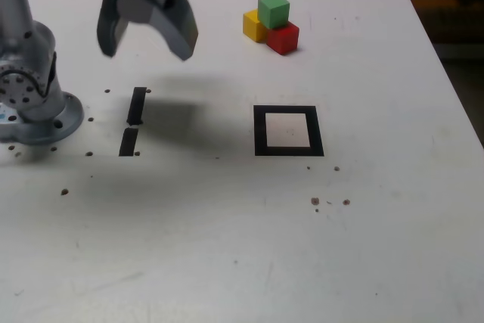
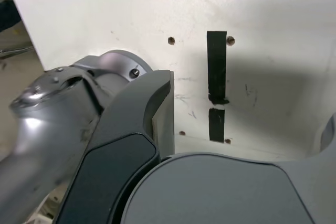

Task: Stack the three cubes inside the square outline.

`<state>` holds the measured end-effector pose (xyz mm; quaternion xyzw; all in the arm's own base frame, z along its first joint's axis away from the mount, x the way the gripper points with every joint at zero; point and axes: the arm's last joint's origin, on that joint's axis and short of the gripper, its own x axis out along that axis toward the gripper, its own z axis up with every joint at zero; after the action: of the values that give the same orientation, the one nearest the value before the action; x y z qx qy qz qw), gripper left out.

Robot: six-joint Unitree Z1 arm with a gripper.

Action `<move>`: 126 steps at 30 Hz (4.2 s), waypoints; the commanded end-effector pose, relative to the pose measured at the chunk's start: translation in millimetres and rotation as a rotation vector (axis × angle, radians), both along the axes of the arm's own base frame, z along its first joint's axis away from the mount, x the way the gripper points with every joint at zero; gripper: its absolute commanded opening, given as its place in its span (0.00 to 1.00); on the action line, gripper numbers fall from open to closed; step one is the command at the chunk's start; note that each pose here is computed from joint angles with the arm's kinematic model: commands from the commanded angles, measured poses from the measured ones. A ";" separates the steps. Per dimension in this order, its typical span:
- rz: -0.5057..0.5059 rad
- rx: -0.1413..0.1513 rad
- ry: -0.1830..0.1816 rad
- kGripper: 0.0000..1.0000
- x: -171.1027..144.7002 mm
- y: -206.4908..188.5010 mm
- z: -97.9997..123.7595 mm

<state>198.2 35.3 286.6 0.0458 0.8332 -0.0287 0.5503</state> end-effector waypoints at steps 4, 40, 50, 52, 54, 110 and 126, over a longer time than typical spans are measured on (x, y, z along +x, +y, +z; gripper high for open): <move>0.086 0.041 -0.296 1.00 55.0 30.2 90.2; 0.594 0.160 -0.265 0.96 133.3 133.8 46.2; 0.628 0.174 -0.184 0.93 149.7 152.0 11.0; 0.633 0.171 -0.167 0.92 152.5 155.2 3.1; 0.636 0.170 -0.157 0.90 154.2 156.9 -1.7; 0.470 0.024 -0.184 0.26 235.6 57.4 -42.0; 0.381 0.045 -0.175 0.32 250.9 60.6 -67.1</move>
<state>448.2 95.3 221.5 -0.1010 0.7750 0.0999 0.6158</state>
